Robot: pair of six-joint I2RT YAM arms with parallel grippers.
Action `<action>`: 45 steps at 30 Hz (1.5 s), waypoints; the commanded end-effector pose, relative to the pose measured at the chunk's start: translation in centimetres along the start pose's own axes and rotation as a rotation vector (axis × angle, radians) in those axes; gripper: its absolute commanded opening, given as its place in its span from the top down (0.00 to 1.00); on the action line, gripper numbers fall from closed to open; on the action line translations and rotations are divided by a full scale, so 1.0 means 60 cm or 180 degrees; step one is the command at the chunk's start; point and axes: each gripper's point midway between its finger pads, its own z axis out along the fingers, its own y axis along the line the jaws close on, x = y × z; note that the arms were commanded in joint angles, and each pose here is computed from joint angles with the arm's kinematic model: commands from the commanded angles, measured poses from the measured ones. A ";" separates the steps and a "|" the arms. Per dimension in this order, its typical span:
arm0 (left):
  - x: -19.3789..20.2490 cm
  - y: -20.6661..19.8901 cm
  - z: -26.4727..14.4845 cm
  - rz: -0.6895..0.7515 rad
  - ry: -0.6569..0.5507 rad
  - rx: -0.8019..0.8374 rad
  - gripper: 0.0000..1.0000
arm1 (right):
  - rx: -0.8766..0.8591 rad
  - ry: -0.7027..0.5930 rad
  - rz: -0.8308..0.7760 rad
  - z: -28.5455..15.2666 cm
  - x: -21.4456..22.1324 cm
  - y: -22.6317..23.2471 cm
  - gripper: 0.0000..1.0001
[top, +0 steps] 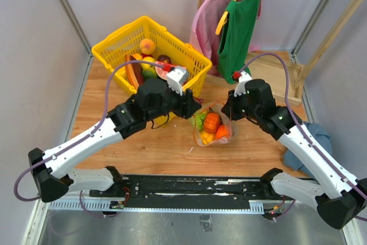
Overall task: Place the food in the zip-top bag and seal the zipper
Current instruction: Place the fake fruit in the zipper food storage bag.
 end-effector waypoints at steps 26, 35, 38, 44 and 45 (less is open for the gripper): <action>0.122 -0.132 0.132 0.0674 -0.0013 0.0091 0.63 | -0.0563 -0.0302 -0.0033 -0.040 -0.037 0.061 0.99; 0.140 -0.121 0.137 0.0886 -0.0104 -0.0040 0.40 | -0.0683 -0.0298 0.0016 -0.038 -0.037 0.073 1.00; 0.153 -0.111 0.139 0.0870 -0.0034 -0.0117 0.33 | -0.0646 -0.0323 0.0011 -0.040 -0.039 0.069 0.99; 0.143 -0.110 0.128 0.0851 -0.0067 -0.0124 0.20 | -0.0549 -0.0312 -0.0007 -0.040 -0.036 0.060 0.99; 0.140 -0.111 0.126 0.0852 -0.0066 -0.0121 0.20 | -0.0529 -0.0313 -0.0013 -0.041 -0.036 0.058 0.99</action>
